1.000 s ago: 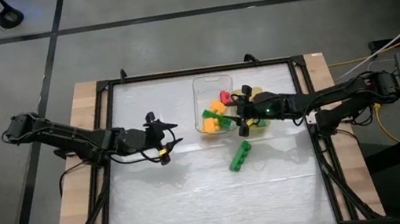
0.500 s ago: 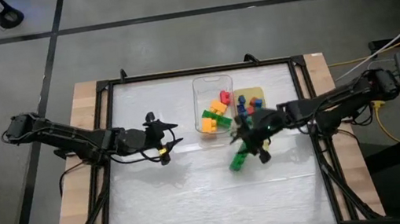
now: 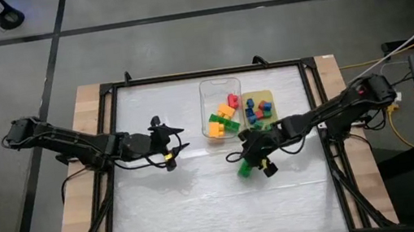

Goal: Sort blocks by size
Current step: Put the large green game piece into the transparent bin, then return to Home Position

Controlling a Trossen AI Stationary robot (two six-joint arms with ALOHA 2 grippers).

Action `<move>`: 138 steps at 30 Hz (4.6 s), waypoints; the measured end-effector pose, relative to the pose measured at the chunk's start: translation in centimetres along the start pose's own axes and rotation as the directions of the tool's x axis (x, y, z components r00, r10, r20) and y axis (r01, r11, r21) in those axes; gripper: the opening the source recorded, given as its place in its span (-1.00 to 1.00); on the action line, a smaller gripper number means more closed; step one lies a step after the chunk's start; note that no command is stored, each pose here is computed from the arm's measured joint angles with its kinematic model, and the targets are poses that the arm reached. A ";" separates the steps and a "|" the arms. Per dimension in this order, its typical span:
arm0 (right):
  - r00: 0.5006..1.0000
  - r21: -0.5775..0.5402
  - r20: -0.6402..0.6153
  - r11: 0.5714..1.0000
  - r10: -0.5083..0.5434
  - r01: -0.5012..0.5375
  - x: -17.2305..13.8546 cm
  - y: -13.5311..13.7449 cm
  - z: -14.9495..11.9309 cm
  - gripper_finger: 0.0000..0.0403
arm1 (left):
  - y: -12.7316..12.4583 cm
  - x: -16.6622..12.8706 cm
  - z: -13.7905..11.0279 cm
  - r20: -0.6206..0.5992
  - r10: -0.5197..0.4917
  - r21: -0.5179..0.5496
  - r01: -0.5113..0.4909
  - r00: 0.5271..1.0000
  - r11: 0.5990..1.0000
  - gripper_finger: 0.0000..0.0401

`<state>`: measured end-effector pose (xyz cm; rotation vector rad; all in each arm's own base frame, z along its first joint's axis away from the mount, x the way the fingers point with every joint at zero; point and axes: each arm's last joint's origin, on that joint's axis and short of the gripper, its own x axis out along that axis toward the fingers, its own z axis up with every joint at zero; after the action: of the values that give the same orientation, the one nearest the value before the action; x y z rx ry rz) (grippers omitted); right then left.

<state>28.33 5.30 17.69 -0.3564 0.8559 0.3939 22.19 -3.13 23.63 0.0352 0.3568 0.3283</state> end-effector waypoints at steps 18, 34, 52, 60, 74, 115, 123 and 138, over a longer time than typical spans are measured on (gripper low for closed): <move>0.988 0.056 -0.156 0.998 0.023 -0.014 1.1 0.3 -1.5 -0.03 | 0.0 0.0 0.0 0.000 -0.001 0.000 0.001 1.000 1.000 0.17; 0.973 0.067 -0.225 0.997 0.050 -0.035 2.9 0.5 -2.5 -0.16 | 0.0 0.0 0.0 0.000 -0.001 0.000 0.001 1.000 1.000 0.17; 0.996 0.028 -0.094 1.000 -0.008 0.011 -1.2 -2.3 6.5 -0.15 | 1.8 -3.7 2.3 0.151 -0.010 0.032 0.005 0.988 0.999 0.17; 0.935 -0.151 -0.130 0.939 -0.329 0.309 -3.7 -5.2 8.9 -0.12 | 3.8 -6.9 1.7 0.101 -0.009 0.061 0.002 0.995 0.998 0.17; 0.838 0.005 -0.238 0.862 -0.491 0.507 -5.5 -12.8 5.2 0.13 | 6.1 -10.9 1.1 0.144 -0.010 0.086 -0.003 0.989 0.996 0.17; 0.828 0.529 0.174 0.760 -0.532 0.378 -23.2 -3.4 -2.8 0.30 | 7.1 -11.1 -7.3 0.294 -0.043 -0.114 0.079 0.955 0.990 0.17; 0.767 0.616 0.293 0.727 -0.571 0.305 -21.8 -0.4 -7.2 0.30 | 6.4 -9.6 -8.8 0.326 -0.040 -0.136 0.089 0.945 0.987 0.17; 0.684 0.610 0.533 0.787 -0.499 0.099 -18.3 2.5 -12.0 0.30 | 5.9 -8.5 -10.2 0.356 -0.036 -0.142 0.092 0.934 0.986 0.17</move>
<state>8.52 -1.46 24.37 0.1848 0.1352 -0.0753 9.30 -0.48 17.52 -0.0712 -0.0254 0.2775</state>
